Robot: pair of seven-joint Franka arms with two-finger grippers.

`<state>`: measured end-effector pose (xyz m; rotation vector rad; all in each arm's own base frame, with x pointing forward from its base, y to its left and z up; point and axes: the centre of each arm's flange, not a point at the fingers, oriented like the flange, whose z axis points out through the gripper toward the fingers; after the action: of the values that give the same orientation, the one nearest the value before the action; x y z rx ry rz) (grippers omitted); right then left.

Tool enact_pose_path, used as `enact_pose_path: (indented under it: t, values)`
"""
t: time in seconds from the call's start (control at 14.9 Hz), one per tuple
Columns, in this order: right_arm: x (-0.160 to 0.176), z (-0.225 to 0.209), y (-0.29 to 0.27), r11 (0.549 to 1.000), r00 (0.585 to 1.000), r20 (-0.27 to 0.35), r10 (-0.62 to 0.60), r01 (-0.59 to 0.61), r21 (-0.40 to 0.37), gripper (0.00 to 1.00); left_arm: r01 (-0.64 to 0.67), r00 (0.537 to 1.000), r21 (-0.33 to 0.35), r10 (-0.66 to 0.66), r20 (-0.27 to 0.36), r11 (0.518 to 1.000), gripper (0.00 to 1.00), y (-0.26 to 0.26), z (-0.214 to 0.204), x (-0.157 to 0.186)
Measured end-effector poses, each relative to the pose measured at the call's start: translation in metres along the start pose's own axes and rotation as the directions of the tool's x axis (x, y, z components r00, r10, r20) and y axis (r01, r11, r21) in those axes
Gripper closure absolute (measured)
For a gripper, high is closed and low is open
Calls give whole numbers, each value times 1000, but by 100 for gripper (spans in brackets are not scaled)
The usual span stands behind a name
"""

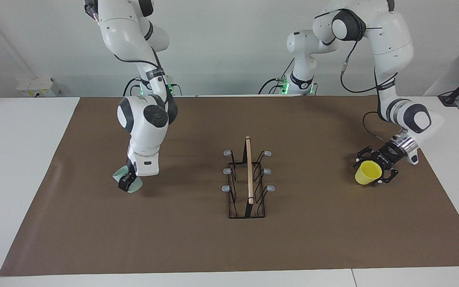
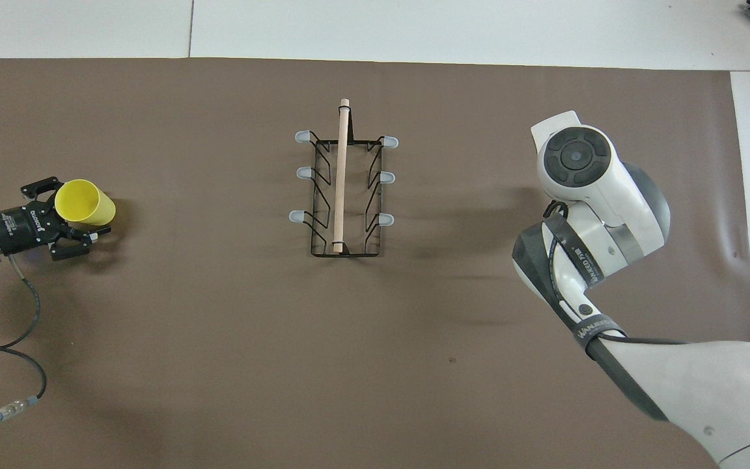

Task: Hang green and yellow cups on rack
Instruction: 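Grasp the yellow cup with the left gripper while the right gripper grasps the green cup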

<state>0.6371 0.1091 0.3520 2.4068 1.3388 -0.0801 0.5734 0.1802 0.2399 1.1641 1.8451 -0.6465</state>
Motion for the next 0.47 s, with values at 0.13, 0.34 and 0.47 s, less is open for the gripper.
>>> enact_pose_path:
  t: [0.13, 0.34, 0.47]
  values:
    - [5, -5, -1, 997, 997, -33, 72, -71, 22, 32, -6, 1000, -1, 6, 2, 1000, 5, 0, 1, -2]
    - [10, -7, -2, 991, 989, -74, 129, -126, 40, 32, -23, 1000, -9, 23, 5, 1000, 31, 1, -1, -6]
    - [11, -7, -2, 989, 986, -83, 146, -142, 52, 32, -58, 998, -20, 58, 6, 998, 31, 3, -4, -10]
